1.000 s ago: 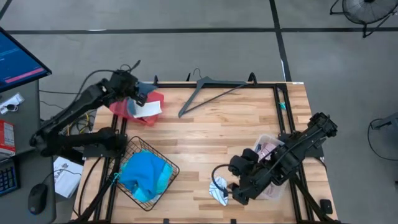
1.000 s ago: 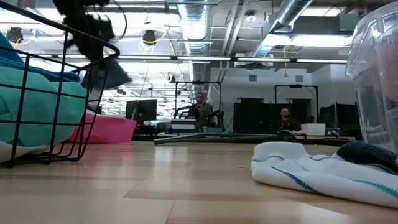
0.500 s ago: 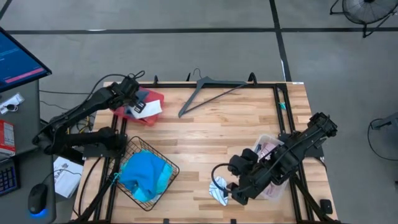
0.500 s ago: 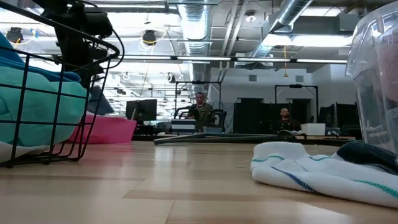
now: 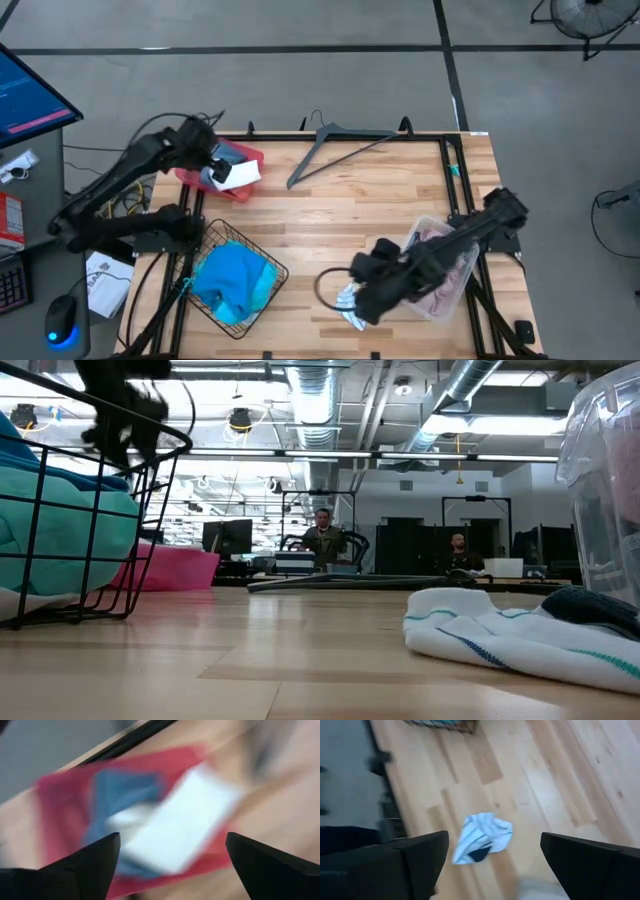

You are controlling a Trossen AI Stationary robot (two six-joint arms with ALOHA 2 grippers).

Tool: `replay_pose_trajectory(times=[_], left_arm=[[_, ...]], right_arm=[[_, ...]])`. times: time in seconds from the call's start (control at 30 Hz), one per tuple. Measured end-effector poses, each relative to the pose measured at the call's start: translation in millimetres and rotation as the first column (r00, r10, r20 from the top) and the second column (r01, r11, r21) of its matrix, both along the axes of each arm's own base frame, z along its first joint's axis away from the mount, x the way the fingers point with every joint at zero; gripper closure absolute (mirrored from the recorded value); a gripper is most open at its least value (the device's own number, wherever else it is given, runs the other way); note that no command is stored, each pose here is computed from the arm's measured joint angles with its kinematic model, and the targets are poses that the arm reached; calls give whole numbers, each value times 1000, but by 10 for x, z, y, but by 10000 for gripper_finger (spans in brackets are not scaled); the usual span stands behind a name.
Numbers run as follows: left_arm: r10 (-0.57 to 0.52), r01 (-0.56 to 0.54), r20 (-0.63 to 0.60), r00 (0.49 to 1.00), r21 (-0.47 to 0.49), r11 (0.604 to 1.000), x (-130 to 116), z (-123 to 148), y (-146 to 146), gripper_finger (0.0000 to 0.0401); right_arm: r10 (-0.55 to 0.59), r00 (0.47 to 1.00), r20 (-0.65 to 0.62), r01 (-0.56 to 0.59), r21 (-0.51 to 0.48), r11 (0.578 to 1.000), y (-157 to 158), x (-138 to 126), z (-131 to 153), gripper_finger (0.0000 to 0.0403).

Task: Pick & Place Cloths
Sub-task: Put the white striped sock into the red bin

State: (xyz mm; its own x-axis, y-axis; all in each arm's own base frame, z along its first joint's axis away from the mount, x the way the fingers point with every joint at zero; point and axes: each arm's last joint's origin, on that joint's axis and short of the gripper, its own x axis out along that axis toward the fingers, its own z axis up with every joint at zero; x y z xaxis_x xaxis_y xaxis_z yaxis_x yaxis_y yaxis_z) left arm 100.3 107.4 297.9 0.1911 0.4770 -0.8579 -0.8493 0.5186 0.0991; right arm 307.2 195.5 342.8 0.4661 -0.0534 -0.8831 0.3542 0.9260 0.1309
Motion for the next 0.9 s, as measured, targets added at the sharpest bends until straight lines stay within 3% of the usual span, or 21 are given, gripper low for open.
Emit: replay_pose_trajectory(times=[0.1, 0.2, 0.27, 0.37, 0.43, 0.53, 0.6, 0.7, 0.9], left_arm=[[-74, 75, 246, 966, 5, 997, 0, 314, -151, 44], [-180, 157, 474, 862, 88, 984, -58, 647, -350, 45], [-249, 187, 611, 751, 165, 968, -137, 858, -495, 51], [-344, 204, 766, 544, 277, 939, -286, 1109, -690, 61], [-391, 201, 824, 410, 336, 920, -409, 1229, -804, 67], [-427, 209, 866, 260, 381, 900, -560, 1336, -918, 74], [-435, 221, 875, 211, 390, 894, -600, 1365, -950, 78], [-440, 258, 879, 182, 389, 884, -603, 1371, -969, 81], [-428, 283, 881, 203, 365, 887, -472, 1365, -926, 82]], right_arm=[[34, 995, -92, -38, -34, 999, -18, 220, -279, 91], [85, 979, -183, -99, -70, 993, -38, 430, -595, 91], [116, 967, -227, -138, -85, 987, -41, 535, -776, 91], [157, 947, -282, -188, -86, 978, -40, 651, -1001, 91], [194, 928, -319, -229, -76, 971, -10, 700, -1149, 91], [249, 894, -373, -284, -41, 958, 55, 756, -1382, 91], [281, 872, -402, -313, -15, 950, 119, 786, -1557, 91], [309, 847, -432, -343, -2, 939, 207, 793, -1746, 91], [319, 822, -472, -360, 4, 933, 309, 807, -2037, 95]])
